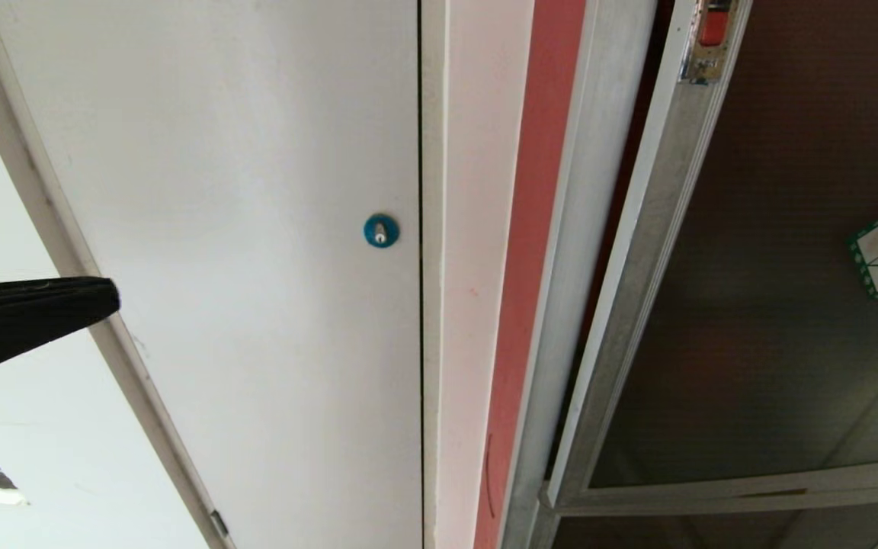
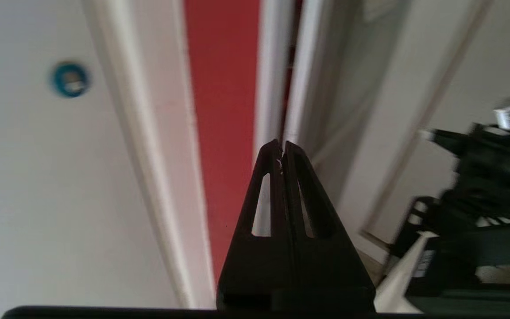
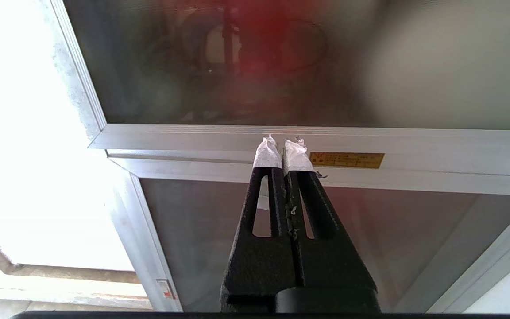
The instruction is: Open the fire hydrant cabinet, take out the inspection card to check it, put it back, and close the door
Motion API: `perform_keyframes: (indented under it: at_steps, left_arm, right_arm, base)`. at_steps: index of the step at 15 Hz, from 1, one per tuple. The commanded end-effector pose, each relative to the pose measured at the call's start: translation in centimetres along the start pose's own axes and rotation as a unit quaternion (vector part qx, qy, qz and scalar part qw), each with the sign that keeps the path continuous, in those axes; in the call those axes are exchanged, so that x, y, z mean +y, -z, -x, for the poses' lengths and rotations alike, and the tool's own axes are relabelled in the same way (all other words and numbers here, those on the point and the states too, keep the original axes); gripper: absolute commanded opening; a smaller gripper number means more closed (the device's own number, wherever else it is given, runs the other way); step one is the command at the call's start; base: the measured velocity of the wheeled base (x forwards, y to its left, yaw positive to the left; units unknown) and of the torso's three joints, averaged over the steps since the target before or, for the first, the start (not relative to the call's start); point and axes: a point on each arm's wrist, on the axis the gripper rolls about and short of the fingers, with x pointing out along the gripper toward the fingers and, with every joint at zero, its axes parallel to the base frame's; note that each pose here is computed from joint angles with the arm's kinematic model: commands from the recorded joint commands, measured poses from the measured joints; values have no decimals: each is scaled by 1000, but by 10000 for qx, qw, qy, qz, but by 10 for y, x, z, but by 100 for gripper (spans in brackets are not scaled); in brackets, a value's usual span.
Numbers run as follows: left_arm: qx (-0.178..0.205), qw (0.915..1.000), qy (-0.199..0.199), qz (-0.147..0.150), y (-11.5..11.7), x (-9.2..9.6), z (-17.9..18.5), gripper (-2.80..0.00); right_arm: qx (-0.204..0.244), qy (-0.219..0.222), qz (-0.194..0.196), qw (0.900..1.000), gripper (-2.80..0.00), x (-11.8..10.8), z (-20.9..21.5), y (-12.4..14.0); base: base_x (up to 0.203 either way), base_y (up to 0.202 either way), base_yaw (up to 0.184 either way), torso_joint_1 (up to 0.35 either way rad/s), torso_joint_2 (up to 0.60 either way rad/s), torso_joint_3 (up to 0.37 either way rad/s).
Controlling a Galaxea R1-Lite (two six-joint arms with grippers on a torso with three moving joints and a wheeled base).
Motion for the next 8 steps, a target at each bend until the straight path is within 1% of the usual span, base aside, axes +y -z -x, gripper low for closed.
perform_keyframes:
  at_steps: [1, 5, 8]
  left_arm:
    - [304, 9988, 355, 162, -1, 10, -32, -280]
    - [436, 9957, 790, 207, -9, 10, -62, -280]
    - [512, 9945, 880, 236, -8, 11, -71, -280]
  right_arm:
    - [1, -5, 1, 10000, -280, 0, 0, 0]
    - [1, -5, 1, 10000, -280, 0, 0, 0]
    - [-7, -5, 2, 10000, -280, 0, 0, 0]
  base:
    - [0, 0, 0, 0, 0, 0]
    - [0, 0, 0, 0, 0, 0]
    - [0, 0, 0, 0, 0, 0]
